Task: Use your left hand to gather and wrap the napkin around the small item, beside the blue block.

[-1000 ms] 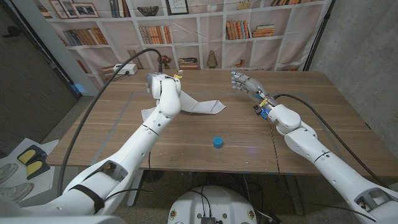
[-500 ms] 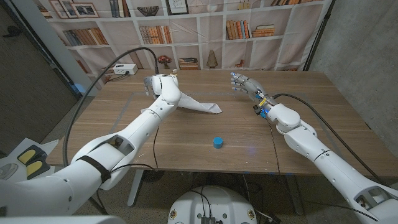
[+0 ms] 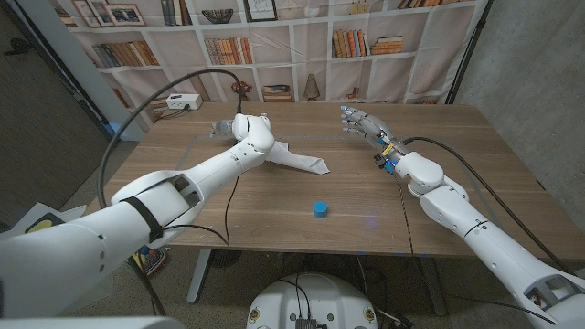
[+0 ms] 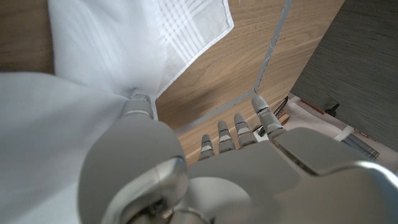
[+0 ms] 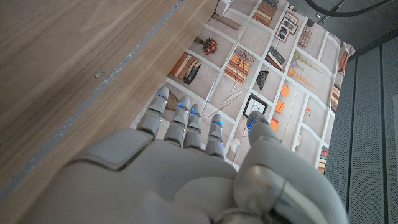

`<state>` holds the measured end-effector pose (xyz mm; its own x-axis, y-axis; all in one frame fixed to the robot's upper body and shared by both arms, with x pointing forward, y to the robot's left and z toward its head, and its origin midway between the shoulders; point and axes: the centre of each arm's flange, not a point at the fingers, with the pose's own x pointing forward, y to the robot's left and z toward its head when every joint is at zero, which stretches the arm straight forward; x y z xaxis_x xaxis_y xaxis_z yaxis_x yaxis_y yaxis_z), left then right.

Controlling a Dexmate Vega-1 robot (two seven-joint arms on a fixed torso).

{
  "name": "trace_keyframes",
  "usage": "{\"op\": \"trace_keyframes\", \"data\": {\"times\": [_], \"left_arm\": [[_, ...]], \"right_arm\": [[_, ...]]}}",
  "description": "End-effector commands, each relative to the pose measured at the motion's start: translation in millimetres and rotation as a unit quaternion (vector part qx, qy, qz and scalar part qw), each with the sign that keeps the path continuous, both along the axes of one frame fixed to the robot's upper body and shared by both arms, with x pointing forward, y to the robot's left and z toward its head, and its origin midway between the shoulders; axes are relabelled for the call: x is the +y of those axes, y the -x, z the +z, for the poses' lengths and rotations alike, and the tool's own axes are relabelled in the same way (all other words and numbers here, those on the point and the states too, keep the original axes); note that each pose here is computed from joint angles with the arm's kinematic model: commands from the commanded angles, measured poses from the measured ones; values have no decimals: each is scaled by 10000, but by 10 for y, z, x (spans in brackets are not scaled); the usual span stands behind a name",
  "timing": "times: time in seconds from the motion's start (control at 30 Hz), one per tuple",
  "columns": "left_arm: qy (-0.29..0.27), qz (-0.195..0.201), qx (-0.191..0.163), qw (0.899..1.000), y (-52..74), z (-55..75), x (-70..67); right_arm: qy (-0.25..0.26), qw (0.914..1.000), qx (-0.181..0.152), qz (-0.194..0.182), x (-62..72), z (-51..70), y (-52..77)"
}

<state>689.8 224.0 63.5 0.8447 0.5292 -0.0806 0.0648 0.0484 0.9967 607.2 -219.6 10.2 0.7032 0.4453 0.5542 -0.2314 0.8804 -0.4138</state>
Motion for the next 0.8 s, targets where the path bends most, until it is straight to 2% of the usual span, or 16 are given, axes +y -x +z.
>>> {"op": "trace_keyframes", "data": {"times": [0.03,0.13,0.2,0.37,0.53,0.7,0.77,0.8], "left_arm": [[-481,-558,-1640,9837,558,247,-88],[-701,-781,-2502,9625,820,329,-186],[-925,-863,-3101,9423,982,361,-256],[-470,-1629,-3983,9015,1295,477,-327],[-575,-2040,-4303,8774,1503,578,-474],[-625,-2458,-4521,8552,1635,638,-612],[-698,-2606,-4664,8424,1689,657,-663],[-704,-2664,-4633,8423,1713,678,-689]], "right_arm": [[-38,10000,-39,34,-16,6,23],[-41,10000,-43,31,-18,1,24],[-54,10000,-44,28,-19,-2,21],[-85,9999,-55,51,-23,-3,15],[-97,9999,-82,51,-43,-8,22],[-134,9999,-93,25,-81,-16,33],[-190,9998,-71,5,-100,-23,35],[-168,9998,-92,15,-111,-27,36]]}}
